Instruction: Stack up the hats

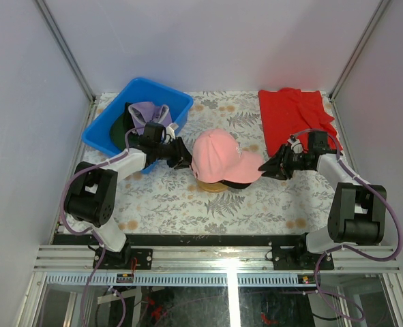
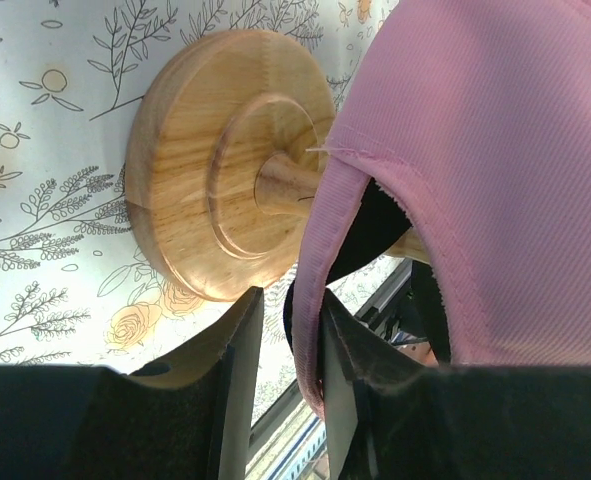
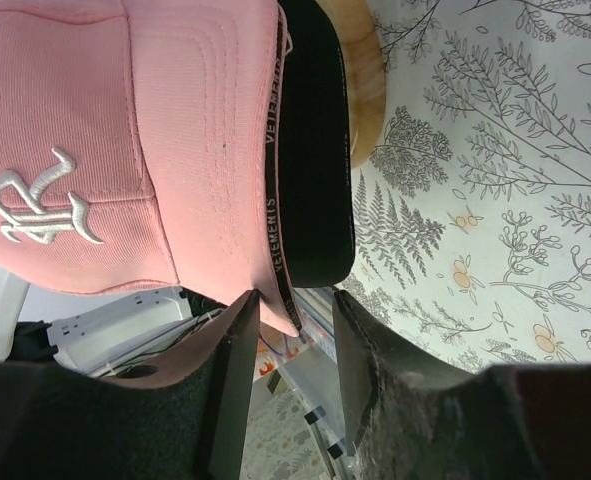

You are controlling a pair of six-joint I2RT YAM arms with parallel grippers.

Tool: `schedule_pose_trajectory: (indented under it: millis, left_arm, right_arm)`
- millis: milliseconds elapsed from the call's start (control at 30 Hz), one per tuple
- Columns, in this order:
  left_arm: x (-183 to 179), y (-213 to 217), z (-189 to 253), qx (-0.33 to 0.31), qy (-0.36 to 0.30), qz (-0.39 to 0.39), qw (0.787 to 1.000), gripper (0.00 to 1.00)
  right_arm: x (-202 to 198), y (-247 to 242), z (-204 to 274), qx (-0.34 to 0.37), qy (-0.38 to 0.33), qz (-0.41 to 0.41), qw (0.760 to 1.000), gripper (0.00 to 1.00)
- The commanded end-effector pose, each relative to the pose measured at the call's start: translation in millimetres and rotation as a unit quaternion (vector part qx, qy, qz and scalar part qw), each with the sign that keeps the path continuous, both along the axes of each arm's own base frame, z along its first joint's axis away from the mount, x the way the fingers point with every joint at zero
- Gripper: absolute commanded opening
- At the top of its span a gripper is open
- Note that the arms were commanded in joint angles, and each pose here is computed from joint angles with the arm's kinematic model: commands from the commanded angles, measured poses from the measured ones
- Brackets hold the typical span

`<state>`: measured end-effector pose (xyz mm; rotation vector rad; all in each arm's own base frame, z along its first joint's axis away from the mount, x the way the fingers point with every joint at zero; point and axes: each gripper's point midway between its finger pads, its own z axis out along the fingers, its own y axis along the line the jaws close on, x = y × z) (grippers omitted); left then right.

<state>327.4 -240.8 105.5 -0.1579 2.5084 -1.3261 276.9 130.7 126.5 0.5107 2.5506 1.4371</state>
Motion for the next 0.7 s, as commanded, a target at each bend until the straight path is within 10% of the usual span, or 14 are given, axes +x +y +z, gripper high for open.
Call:
schedule_pose_trajectory:
  millis: [0,667]
  left_arm:
    - [5,1,3,0.019,-0.016,-0.002,1.0,0.26]
    - [11,10,75,-0.001,-0.07,0.023,0.997,0.46]
  right_arm:
    - [-3,-1,3,-0.016,-0.012,0.003,1.0,0.38]
    - [-5,-7,29,-0.05,-0.049,-0.003,0.998,0.4]
